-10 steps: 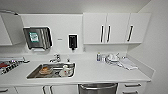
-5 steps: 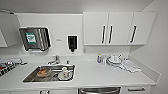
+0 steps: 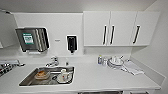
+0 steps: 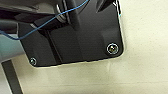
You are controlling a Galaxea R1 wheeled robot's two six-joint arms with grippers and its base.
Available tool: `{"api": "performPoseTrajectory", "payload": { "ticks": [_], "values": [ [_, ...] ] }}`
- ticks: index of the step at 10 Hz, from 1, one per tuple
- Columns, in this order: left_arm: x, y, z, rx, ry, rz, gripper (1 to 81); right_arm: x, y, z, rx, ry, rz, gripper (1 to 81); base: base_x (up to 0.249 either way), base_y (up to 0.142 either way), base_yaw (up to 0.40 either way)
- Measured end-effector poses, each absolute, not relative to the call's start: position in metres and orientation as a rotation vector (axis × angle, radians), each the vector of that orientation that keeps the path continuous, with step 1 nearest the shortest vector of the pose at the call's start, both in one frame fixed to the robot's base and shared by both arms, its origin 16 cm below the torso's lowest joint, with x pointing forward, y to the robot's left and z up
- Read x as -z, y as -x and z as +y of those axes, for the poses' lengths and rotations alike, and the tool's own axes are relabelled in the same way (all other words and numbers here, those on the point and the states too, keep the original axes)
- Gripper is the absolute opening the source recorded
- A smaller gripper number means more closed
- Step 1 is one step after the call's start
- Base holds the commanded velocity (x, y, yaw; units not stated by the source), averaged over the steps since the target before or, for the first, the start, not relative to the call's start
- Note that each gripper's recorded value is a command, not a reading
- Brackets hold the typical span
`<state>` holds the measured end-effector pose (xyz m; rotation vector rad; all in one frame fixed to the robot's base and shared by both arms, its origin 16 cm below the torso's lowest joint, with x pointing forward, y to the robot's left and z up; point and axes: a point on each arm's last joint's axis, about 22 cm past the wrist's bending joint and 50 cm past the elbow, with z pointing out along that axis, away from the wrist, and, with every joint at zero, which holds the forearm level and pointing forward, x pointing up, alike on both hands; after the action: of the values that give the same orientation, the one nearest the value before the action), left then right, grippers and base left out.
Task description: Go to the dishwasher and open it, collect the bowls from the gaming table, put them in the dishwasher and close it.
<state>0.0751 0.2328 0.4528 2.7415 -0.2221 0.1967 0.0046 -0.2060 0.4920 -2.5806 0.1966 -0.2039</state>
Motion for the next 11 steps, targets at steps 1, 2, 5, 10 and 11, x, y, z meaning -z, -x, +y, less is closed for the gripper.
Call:
{"api": "performPoseTrajectory", "payload": {
  "ticks": [1,2,5,10,11],
  "values": [
    [-0.453,-0.077,0.233,-0.200,-2.741,-0.222,81.1,-0.492,-0.006,-0.206,0.205,2.581,0.197,81.1,0.000,0.000,0.000],
    [-0.453,-0.081,0.232,-0.206,-2.741,-0.222,81.1,-0.492,-0.007,-0.206,0.207,2.581,0.198,81.1,0.000,0.000,0.000],
    [-0.452,-0.071,0.233,-0.185,-2.741,-0.221,81.1,-0.493,0.000,-0.205,0.193,2.578,0.199,81.1,0.000,0.000,0.000],
    [-0.483,-0.090,0.257,-0.326,-2.679,-0.188,81.1,-0.521,-0.002,-0.226,0.196,2.542,0.201,81.1,0.000,0.000,0.000],
    [-0.492,-0.091,0.283,-0.350,-2.690,-0.181,81.1,-0.532,-0.001,-0.229,0.194,2.527,0.203,81.1,0.000,0.000,0.000]
  ]
}}
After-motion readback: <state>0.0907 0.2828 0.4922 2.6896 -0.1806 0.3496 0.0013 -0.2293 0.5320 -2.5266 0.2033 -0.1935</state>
